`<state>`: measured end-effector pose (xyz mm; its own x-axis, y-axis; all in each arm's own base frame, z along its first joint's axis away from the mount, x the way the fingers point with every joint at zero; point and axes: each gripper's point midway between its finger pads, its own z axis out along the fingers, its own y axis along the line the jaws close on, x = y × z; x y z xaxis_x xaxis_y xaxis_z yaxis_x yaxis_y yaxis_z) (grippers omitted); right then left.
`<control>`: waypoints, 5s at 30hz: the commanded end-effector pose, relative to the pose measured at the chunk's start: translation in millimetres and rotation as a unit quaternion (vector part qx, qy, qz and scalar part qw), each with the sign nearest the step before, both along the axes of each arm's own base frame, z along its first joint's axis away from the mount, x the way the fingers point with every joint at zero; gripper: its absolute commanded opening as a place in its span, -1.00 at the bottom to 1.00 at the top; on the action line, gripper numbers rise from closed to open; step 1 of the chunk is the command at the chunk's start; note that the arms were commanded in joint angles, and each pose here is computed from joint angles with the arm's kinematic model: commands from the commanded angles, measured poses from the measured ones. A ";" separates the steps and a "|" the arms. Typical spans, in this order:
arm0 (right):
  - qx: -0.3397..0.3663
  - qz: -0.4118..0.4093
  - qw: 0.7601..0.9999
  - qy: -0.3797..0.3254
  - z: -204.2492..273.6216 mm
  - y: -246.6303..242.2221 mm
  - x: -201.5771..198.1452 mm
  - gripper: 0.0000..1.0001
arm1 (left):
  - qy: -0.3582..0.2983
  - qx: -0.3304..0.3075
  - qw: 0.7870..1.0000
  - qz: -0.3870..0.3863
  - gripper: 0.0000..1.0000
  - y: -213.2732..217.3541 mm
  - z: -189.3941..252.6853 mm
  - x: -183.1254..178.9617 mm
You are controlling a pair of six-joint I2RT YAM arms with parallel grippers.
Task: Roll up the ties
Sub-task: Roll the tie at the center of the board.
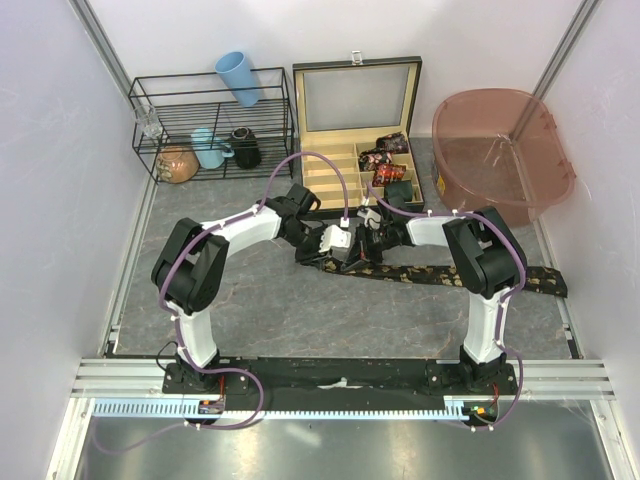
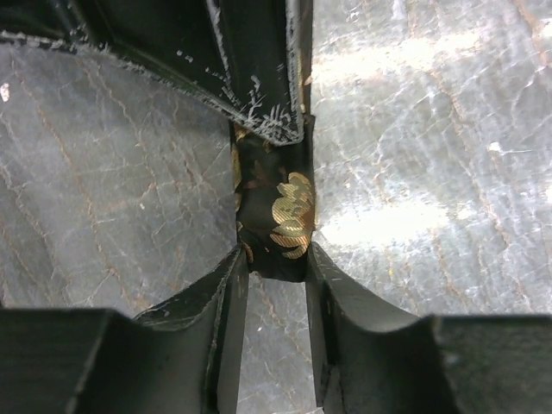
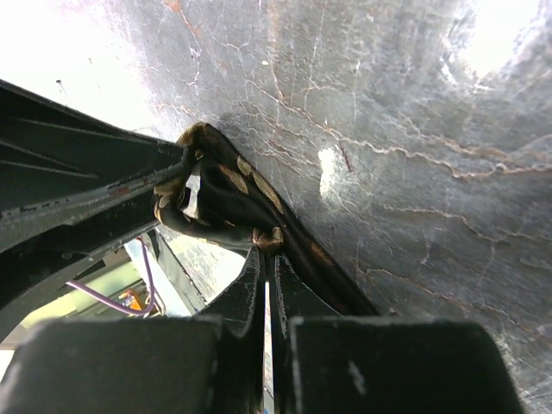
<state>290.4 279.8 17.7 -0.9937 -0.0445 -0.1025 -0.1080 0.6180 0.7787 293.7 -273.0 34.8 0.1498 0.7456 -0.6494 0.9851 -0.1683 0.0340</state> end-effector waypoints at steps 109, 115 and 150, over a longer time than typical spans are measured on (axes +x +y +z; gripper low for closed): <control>-0.024 0.086 0.994 0.060 -38.0 -2.2 -54.1 -1.00 | 0.018 -0.219 0.966 0.139 0.58 6.0 93.4 -30.0; -0.033 0.077 0.995 0.062 -39.8 -11.9 -56.7 -1.00 | 0.068 -0.268 0.950 0.146 0.58 -11.7 101.1 -47.0; -0.052 0.065 0.995 0.052 -59.6 -41.7 -46.0 -1.00 | 0.053 -0.218 0.967 0.120 -0.20 -31.7 16.7 -53.5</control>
<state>239.7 265.4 12.1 -0.9781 -0.2066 0.0244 -0.0845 0.5016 0.8610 233.5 -290.8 29.0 -0.1820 0.4294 -0.8846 0.9809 0.1420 -0.1329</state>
